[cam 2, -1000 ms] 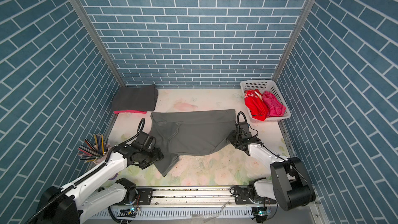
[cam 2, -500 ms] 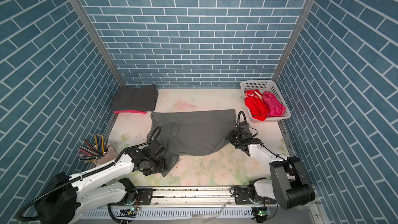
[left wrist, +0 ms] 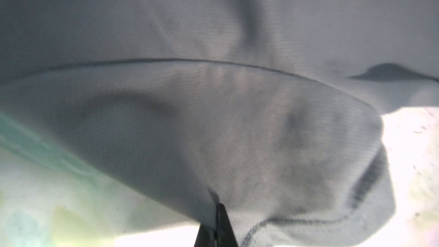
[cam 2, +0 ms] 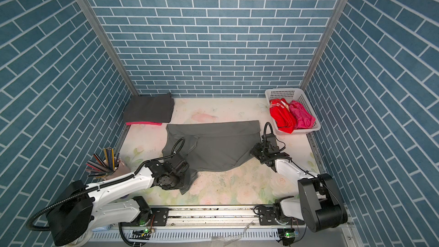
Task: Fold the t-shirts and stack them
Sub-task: 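Grasp the grey shirt's near edge with both grippers, then lift the near edge and fold it toward the far edge with both grippers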
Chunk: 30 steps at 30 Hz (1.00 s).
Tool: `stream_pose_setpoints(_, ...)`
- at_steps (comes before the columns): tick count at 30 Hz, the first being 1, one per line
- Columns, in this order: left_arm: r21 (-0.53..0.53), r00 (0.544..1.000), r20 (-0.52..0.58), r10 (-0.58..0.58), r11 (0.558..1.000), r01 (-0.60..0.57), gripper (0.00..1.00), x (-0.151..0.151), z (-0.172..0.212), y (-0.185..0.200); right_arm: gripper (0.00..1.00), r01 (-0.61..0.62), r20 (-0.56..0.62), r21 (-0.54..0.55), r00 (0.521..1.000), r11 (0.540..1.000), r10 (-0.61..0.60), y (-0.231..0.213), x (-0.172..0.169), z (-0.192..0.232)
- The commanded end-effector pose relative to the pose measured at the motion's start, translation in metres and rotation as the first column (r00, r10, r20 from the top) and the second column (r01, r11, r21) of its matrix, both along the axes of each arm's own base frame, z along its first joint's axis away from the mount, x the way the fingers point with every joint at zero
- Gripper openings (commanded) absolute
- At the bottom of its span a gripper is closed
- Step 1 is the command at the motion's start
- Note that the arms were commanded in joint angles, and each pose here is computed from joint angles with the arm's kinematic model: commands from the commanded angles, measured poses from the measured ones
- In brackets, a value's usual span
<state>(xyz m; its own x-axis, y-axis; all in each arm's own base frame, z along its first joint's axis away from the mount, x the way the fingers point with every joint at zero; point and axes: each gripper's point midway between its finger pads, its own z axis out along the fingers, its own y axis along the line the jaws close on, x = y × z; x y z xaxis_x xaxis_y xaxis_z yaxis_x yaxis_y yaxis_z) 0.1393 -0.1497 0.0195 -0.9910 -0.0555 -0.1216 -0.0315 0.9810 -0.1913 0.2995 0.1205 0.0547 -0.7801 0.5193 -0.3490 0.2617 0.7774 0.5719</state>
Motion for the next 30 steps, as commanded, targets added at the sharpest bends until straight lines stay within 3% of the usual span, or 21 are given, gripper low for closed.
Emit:
stream_pose_setpoints(1,-0.007,0.995,0.041,-0.086,0.996,0.087,0.0,0.009,0.023,-0.011,0.0,-0.031,-0.004,-0.027,1.0,0.999,0.031,-0.002,-0.006,-0.004)
stream_pose_setpoints(6,0.119,0.982,0.054,-0.18,0.978,0.173,0.0,0.025,0.043,-0.004,0.0,-0.066,-0.02,-0.048,0.998,0.997,0.065,-0.003,-0.011,-0.008)
stream_pose_setpoints(13,0.16,0.977,0.084,-0.196,0.97,0.181,0.0,0.036,0.062,0.003,0.0,-0.071,-0.053,-0.082,0.996,0.994,0.067,-0.011,-0.03,-0.015)
stream_pose_setpoints(24,-0.014,0.994,0.096,-0.048,0.999,0.049,0.0,0.054,0.08,0.031,0.0,-0.074,-0.088,-0.097,0.994,0.993,0.066,-0.021,-0.061,-0.025)
stream_pose_setpoints(30,-0.072,0.995,0.091,-0.027,0.997,0.034,0.0,0.058,0.08,0.03,0.0,-0.087,-0.041,-0.135,0.996,0.987,0.082,-0.025,-0.056,-0.014)
